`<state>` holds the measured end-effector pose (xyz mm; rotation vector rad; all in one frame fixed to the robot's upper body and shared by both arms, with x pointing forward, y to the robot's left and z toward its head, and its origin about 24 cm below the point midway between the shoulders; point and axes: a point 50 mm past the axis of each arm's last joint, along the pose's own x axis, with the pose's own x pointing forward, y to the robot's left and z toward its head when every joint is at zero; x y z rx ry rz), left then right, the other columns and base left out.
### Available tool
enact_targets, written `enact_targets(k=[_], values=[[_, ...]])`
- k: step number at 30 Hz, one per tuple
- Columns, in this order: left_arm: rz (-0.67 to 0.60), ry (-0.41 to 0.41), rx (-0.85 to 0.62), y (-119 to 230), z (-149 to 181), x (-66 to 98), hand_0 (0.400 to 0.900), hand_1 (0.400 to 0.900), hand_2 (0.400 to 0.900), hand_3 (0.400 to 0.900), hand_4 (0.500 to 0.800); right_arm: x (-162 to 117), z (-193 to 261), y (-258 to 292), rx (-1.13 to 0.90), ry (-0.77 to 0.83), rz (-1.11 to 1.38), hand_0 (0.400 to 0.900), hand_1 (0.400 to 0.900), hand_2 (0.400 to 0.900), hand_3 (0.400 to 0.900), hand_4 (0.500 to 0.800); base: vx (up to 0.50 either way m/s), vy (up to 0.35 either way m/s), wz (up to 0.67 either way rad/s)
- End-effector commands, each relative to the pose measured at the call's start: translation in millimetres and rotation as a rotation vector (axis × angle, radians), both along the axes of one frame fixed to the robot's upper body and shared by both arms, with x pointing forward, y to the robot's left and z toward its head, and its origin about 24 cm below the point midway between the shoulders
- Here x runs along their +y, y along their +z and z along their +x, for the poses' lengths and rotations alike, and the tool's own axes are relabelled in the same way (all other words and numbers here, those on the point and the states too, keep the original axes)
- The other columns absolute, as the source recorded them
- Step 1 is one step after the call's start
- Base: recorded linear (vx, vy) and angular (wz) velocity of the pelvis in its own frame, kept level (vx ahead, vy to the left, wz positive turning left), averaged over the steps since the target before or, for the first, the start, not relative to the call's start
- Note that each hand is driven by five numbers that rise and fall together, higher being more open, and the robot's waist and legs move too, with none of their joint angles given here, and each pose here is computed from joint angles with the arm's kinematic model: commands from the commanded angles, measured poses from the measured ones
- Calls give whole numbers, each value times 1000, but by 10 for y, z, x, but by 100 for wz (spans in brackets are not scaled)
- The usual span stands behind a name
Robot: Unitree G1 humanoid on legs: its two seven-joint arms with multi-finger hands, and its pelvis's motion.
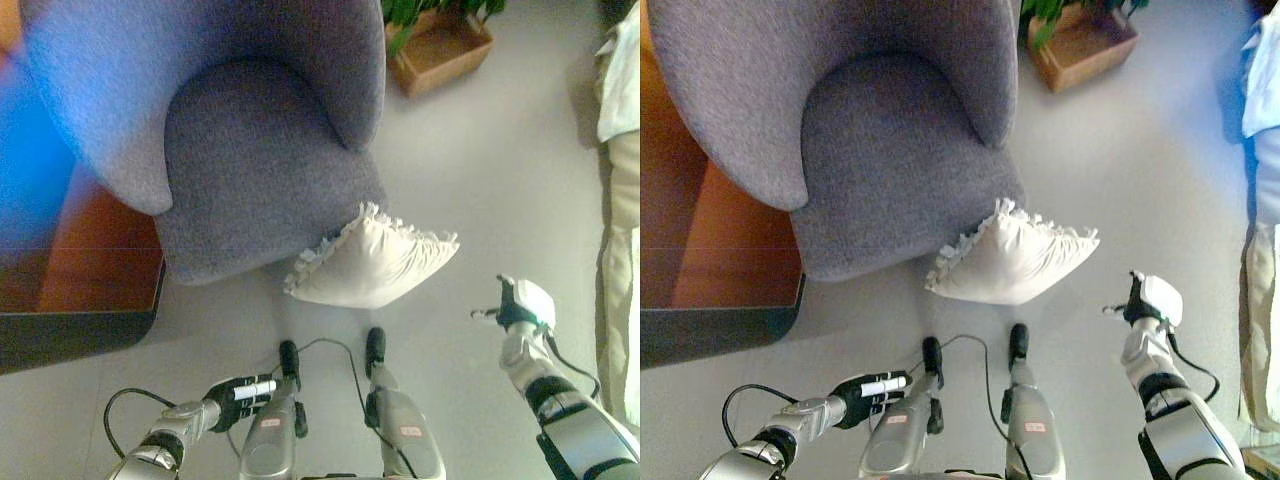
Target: Pick up the pillow and put it on the sofa.
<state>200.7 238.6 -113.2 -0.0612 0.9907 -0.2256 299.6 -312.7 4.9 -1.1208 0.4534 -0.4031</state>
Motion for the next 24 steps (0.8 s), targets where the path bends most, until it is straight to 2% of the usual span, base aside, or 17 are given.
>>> enact_targets(k=[1,11,24], values=[[-14,-28,120,-153,-202,-137,900,900,900,900,800,-298,228,641,-143,1,-110,900,900,900,900,800,-52,70,1],[-62,-20,74,-112,-57,-306,900,900,900,900,800,-190,564,1299,-245,108,-68,900,900,900,900,800,-24,64,6],[-124,-23,48,-69,40,-435,900,900,900,900,800,129,842,2097,-352,246,-204,900,900,900,900,800,-7,70,6]])
